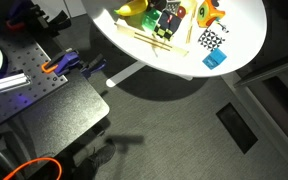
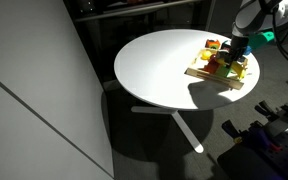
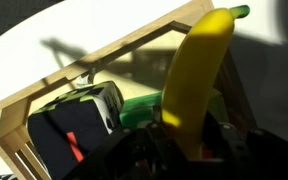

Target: Pick up the toy banana from the tray and put it on the table

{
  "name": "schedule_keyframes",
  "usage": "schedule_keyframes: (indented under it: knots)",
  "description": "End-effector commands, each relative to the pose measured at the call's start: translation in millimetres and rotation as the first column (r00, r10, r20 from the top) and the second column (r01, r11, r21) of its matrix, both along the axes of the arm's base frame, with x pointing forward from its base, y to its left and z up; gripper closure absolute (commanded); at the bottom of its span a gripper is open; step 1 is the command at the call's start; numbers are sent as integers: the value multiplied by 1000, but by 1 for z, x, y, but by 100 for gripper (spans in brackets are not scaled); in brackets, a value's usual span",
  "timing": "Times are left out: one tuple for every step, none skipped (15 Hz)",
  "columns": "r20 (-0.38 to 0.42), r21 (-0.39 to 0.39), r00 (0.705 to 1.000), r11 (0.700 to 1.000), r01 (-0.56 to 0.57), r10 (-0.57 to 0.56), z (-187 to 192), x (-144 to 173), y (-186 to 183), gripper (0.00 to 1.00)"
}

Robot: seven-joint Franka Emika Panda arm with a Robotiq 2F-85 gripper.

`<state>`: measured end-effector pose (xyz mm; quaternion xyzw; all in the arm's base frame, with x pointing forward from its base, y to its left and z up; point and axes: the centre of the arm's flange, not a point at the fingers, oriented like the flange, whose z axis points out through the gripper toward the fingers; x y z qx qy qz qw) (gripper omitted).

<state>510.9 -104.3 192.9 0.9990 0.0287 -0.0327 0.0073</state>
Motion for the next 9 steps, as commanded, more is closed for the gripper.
schedule_keyframes:
  knots:
    - [17,-13,1000,1000,21,-21,12,7,25,86]
    - [17,-8,1000,1000,8,-8,12,8,33,86]
    - [19,-2,1000,1000,-12,12,12,8,40,86]
    - [20,5,999,999,-37,37,11,8,48,86]
    - [20,12,998,998,-59,59,11,8,56,86]
    - [20,20,996,996,-83,82,10,7,64,86]
    - [21,28,994,994,-109,108,10,6,70,86]
    - [20,36,990,990,-137,137,9,4,77,86]
    - [21,41,986,985,-165,164,8,3,82,86]
